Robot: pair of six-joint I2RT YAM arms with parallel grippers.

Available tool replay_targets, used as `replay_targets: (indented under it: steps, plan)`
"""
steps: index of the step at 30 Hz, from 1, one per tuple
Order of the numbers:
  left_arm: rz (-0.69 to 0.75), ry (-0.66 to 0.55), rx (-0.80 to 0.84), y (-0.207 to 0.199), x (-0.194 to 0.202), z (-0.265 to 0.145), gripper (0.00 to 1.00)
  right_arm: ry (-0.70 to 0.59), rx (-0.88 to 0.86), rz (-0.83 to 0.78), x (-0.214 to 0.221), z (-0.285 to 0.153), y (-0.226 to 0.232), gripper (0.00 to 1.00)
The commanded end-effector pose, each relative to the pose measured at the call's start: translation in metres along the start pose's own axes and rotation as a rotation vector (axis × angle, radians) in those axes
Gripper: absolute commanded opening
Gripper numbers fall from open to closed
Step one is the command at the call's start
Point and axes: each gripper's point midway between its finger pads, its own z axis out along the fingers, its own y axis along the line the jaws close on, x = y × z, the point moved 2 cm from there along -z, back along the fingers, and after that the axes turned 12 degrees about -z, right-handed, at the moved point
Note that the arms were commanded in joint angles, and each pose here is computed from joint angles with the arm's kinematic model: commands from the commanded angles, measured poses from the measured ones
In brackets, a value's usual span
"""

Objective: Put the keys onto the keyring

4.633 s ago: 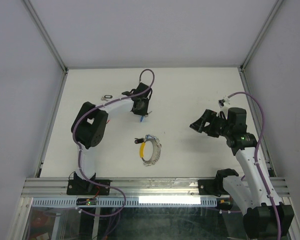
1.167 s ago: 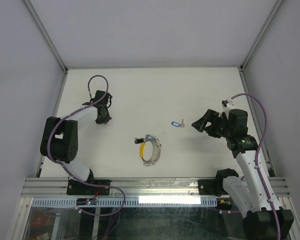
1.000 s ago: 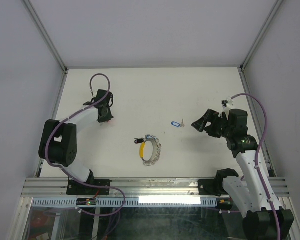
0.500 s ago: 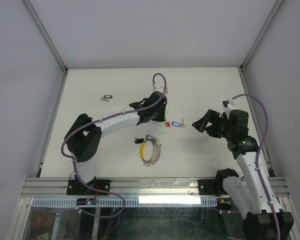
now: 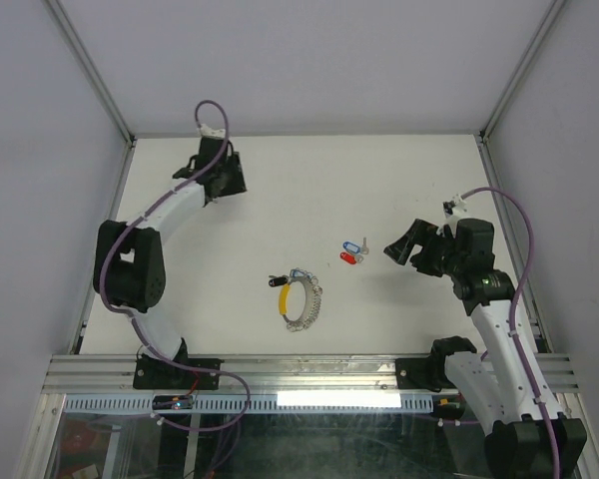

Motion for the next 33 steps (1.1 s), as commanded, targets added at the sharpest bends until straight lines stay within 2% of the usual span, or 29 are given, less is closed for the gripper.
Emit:
replay_targets:
  steps: [1, 5, 8, 13, 26, 33]
  plan:
    - [0.052, -0.047, -0.069, 0.059, -0.059, -0.007, 0.45, -0.056, -0.018, -0.033, -0.018, 0.000, 0.004, 0.86]
    - [0.064, -0.018, -0.069, 0.098, -0.077, 0.006, 0.52, -0.054, -0.027, -0.031, -0.019, 0.002, 0.005, 0.85]
    - [0.109, 0.005, -0.046, 0.109, -0.084, 0.019, 0.56, -0.053, -0.030, -0.034, -0.019, 0.003, 0.005, 0.86]
    - [0.144, 0.073, 0.046, 0.118, -0.089, 0.047, 0.58, -0.045, -0.032, -0.038, -0.020, 0.003, 0.005, 0.86]
    - [0.191, 0.121, -0.006, 0.154, -0.089, 0.077, 0.52, -0.039, -0.043, -0.038, -0.024, 0.002, 0.008, 0.86]
    - [0.156, 0.162, 0.068, 0.156, -0.079, 0.090, 0.45, -0.039, -0.046, -0.039, -0.025, 0.001, 0.010, 0.86]
